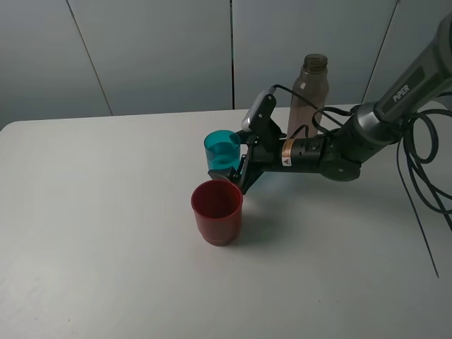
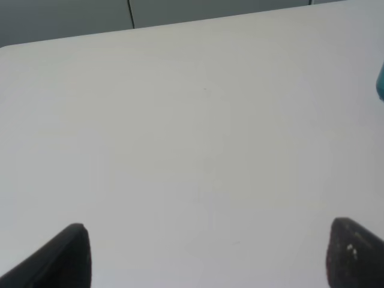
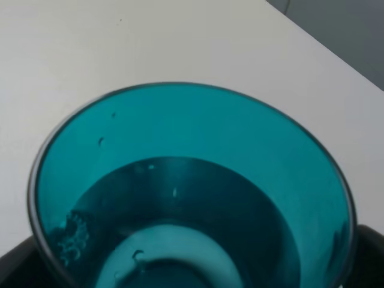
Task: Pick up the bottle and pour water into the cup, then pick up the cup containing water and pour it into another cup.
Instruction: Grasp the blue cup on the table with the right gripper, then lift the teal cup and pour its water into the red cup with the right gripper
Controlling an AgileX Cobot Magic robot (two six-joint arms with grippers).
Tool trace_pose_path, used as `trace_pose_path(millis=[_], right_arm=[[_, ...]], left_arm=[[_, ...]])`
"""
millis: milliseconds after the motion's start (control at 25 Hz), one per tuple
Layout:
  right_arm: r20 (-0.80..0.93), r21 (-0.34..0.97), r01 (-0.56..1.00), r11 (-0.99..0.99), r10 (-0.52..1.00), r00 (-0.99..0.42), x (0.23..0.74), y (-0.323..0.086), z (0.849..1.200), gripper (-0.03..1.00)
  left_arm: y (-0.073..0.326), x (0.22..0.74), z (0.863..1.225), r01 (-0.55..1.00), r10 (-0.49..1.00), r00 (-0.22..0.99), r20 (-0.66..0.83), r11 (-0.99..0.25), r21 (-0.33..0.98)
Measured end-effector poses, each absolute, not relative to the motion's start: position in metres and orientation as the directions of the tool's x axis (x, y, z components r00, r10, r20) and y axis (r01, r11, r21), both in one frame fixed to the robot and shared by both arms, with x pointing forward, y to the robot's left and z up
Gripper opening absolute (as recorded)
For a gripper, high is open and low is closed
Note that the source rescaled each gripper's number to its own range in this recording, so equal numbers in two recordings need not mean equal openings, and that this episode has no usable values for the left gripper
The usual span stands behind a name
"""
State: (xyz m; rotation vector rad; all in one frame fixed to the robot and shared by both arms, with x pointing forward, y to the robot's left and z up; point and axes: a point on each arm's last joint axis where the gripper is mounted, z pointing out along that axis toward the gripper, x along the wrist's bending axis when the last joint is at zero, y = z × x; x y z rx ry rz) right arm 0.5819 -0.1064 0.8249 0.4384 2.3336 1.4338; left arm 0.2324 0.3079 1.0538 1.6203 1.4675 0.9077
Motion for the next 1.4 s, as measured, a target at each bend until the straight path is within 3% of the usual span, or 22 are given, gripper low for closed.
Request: trace_pose_path(millis=[800,840,880,920,960,1000,1400], right_arm=[[-0.079,0.911,0.124,0.393,0.462,-0.883,0.582,-0.096,0.816,0.99],[-0.078,0.911,0.125,0.393,0.463,-0.883,0.582,-0.096,0.816,0.94],[-0.077,0.912,0.128,0.39,0.468,-0.88,0.582,-0.096,0.816,0.8],[-0.076,0.912,0.129,0.389,0.47,-0.879,0.583,-0.096,0.816,0.58],[-0.075,0.912,0.13,0.388,0.472,-0.878,0.583,-0.096,0.816,0.22],[-0.074,0.913,0.132,0.386,0.475,-0.877,0.583,-0.096,0.816,0.08],[-0.111,0.91,0.099,0.403,0.466,-0.878,0.584,-0.097,0.816,0.1]], left_arm=[[0.308,0.232,1.054,0.459,0.996,0.089,0.016,-0.056,0.886],[0.308,0.232,1.054,0.459,0.996,0.089,0.016,-0.056,0.886],[0.308,0.232,1.054,0.459,0.996,0.089,0.016,-0.056,0.886],[0.308,0.232,1.054,0.459,0.996,0.089,0.016,-0.056,0.886],[0.308,0.232,1.054,0.459,0.996,0.089,0.016,-0.056,0.886],[0.308,0.232,1.054,0.459,0.996,0.089,0.016,-0.056,0.886],[0.308,0.232,1.054,0.46,0.996,0.088,0.015,-0.054,0.886]])
